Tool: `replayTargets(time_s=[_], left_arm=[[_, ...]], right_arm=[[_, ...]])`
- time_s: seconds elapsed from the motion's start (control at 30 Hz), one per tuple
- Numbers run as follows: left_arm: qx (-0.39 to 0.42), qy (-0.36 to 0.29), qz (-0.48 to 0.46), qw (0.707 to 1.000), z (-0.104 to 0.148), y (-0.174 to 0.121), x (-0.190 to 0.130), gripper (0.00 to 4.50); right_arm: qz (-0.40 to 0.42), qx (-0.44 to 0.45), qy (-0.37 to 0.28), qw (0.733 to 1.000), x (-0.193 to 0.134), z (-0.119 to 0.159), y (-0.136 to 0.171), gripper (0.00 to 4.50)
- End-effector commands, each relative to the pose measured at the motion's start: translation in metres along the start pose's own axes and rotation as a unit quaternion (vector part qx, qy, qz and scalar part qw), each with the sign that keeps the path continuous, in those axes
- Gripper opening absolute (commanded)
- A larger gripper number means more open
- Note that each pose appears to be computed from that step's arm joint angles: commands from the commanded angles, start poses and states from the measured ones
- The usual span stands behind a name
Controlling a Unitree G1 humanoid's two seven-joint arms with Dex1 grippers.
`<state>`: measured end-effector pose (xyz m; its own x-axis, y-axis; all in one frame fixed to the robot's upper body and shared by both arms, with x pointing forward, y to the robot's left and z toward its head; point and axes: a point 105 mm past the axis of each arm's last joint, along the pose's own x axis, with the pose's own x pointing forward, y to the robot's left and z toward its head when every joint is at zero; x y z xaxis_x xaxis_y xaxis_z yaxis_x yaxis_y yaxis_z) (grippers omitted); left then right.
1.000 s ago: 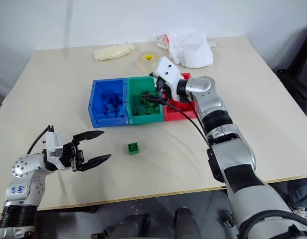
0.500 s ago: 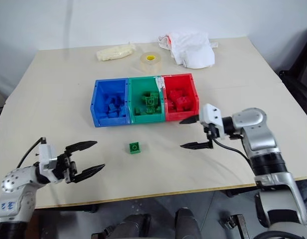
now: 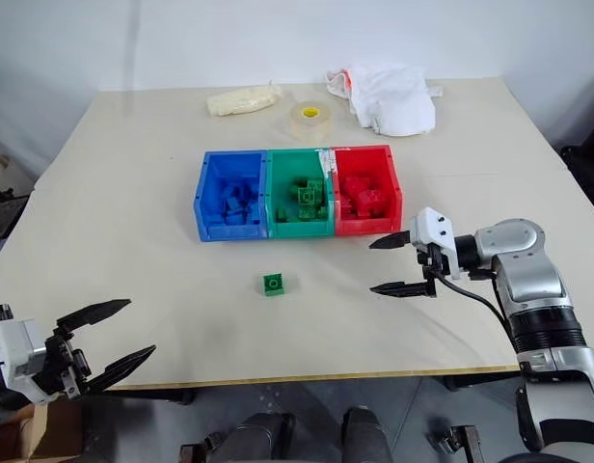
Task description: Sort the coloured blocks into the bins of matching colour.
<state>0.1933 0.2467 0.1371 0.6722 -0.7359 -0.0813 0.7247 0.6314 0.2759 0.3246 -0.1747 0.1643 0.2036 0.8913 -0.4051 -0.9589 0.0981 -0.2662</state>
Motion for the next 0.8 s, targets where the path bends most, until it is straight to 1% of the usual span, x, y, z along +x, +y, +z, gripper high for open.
replayTargets(time_s=[0.03,0.13,0.3,0.47,0.57,0.67,0.73,0.8], left_arm=[[0.010,-0.018,-0.023,1.000,0.009,-0.007,0.021,4.50],[0.016,-0.031,-0.058,0.998,0.004,-0.009,0.060,4.50],[0.031,-0.051,-0.103,0.993,0.000,-0.010,0.115,4.50],[0.041,-0.043,-0.153,0.986,-0.015,-0.010,0.152,4.50],[0.049,-0.041,-0.170,0.983,-0.019,-0.010,0.160,4.50],[0.053,-0.036,-0.184,0.981,-0.021,-0.009,0.187,4.50],[0.053,-0.028,-0.190,0.980,-0.024,-0.008,0.196,4.50],[0.065,-0.023,-0.205,0.976,-0.025,-0.010,0.202,4.12]], right_arm=[[-0.005,-0.024,-0.016,1.000,0.000,0.014,-0.002,4.49],[-0.018,-0.025,-0.023,0.999,0.002,0.016,-0.001,4.49],[-0.040,-0.026,-0.031,0.998,0.002,0.019,0.002,4.49],[-0.070,-0.021,-0.033,0.997,-0.004,0.019,0.010,4.49],[-0.081,-0.017,-0.033,0.996,-0.007,0.019,0.014,4.49],[-0.107,-0.006,-0.028,0.994,-0.014,0.014,0.021,4.49],[-0.118,-0.001,-0.027,0.993,-0.016,0.013,0.024,4.49],[-0.128,0.002,-0.028,0.991,-0.017,0.014,0.026,4.50]])
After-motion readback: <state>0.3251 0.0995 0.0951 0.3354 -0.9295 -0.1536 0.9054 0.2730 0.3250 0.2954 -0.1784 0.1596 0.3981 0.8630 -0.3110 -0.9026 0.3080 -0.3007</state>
